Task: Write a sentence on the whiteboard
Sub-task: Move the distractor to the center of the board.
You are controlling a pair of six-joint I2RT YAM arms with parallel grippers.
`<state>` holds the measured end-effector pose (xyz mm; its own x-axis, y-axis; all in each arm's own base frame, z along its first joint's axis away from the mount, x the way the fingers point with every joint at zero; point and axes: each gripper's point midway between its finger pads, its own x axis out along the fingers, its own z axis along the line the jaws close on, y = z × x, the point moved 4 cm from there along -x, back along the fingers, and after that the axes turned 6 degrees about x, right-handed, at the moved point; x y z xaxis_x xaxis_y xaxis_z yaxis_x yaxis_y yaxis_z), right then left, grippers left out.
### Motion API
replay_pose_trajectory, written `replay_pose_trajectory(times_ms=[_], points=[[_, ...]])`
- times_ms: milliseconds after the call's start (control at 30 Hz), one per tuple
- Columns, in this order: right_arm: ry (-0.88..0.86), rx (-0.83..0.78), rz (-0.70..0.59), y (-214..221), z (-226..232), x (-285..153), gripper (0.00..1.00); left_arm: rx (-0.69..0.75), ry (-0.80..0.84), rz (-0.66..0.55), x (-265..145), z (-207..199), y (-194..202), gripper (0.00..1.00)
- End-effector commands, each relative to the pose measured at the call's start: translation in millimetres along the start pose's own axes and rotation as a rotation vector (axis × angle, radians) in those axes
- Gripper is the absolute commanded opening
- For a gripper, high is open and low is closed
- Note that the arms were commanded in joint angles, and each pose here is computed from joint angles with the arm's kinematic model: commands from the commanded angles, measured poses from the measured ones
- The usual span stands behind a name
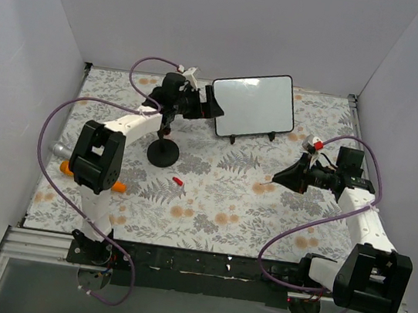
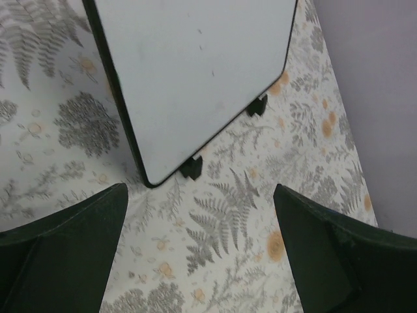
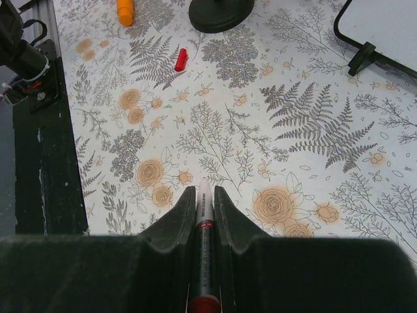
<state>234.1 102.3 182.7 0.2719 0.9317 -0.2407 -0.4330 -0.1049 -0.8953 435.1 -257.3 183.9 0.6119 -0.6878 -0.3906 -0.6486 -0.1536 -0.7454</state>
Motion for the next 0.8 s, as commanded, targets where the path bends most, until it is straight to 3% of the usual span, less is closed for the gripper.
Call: replay_pose_trajectory(times_ms=[0,367,767], points=[[-0.023,-0.023,-0.014,-4.3,2.0,-1.1,0.01,0.075,0.025,-0.049,10.8,13.7,-32.4,0.94],[-0.027,-0.013,-0.011,-1.6,-1.5,-1.5,0.01,0.113,-0.016,-0.04,52.4,42.9,-34.3,0.93],[-0.038,-0.012,-0.007,-1.7,-1.8,-1.2,0.01,0.133,0.018,-0.041,51.6,37.0,-29.8,0.92]])
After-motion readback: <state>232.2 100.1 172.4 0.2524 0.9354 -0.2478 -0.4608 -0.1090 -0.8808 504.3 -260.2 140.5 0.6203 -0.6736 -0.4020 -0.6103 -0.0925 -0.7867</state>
